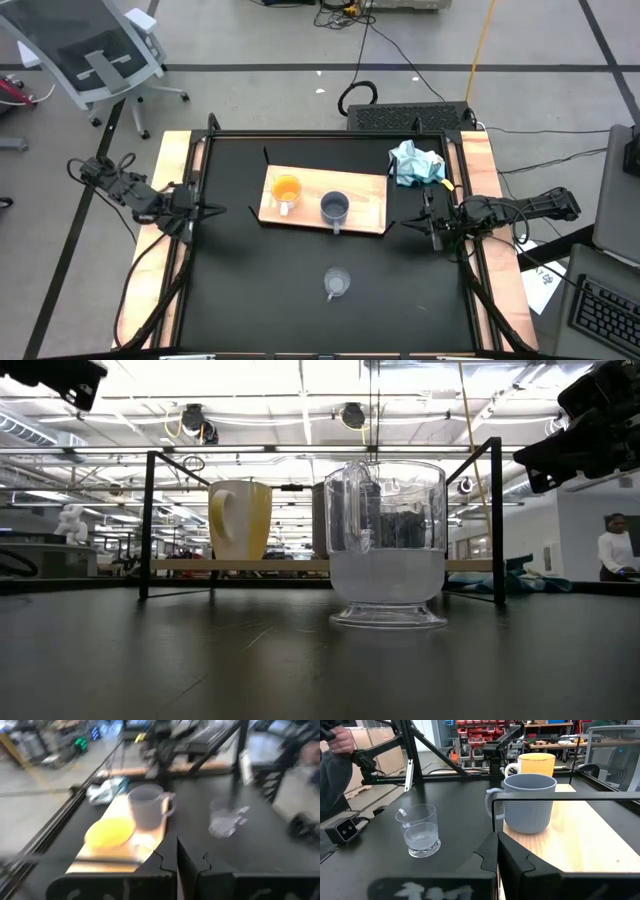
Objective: Stack small to large cups/mugs on shelf
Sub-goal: Put the transparent mug on the shelf
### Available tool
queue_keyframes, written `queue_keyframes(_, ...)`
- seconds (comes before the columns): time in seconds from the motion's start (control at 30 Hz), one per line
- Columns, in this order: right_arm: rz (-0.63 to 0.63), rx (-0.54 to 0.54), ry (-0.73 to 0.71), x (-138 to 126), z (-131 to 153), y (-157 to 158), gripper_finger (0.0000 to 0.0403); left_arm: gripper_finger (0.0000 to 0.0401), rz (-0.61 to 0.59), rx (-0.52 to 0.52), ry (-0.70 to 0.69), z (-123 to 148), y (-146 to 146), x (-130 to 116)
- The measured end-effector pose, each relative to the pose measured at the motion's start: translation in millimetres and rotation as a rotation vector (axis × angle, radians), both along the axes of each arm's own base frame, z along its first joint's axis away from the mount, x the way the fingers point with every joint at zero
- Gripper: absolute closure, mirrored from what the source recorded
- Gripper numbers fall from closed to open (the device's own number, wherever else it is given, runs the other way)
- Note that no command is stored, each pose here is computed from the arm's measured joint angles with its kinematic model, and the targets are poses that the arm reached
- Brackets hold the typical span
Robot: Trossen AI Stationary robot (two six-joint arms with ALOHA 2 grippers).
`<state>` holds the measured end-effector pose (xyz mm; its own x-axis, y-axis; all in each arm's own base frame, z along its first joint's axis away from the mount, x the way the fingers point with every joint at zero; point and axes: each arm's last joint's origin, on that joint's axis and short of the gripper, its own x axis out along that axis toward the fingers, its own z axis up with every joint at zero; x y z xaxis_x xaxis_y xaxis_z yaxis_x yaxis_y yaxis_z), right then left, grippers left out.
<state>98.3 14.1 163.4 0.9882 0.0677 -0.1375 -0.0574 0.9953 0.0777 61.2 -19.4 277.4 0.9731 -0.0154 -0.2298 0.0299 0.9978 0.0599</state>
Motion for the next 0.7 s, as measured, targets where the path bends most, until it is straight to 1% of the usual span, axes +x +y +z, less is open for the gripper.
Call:
queue_keyframes(0.07,0.000,0.000,0.000,0.0,0.0,0.0,0.0403,0.0400,-0.018,-0.014,-0.027,1.6,0.4,-1.6)
queue_keyframes(0.33,0.000,-0.001,0.000,0.0,0.0,0.0,0.0403,0.0399,0.002,-0.009,-0.025,0.9,0.9,-1.4)
queue_keyframes(0.5,0.000,-0.003,0.000,0.0,0.0,0.0,0.0403,0.0399,-0.003,-0.007,-0.061,-0.9,-1.4,2.5)
queue_keyframes(0.6,0.000,-0.001,0.000,0.0,0.0,0.0,0.0403,0.0400,-0.072,0.010,-0.095,-6.0,-6.2,7.7)
queue_keyframes(0.7,0.000,-0.003,0.000,0.0,0.0,0.0,0.0403,0.0399,-0.113,0.037,-0.120,-14.5,-10.4,13.2)
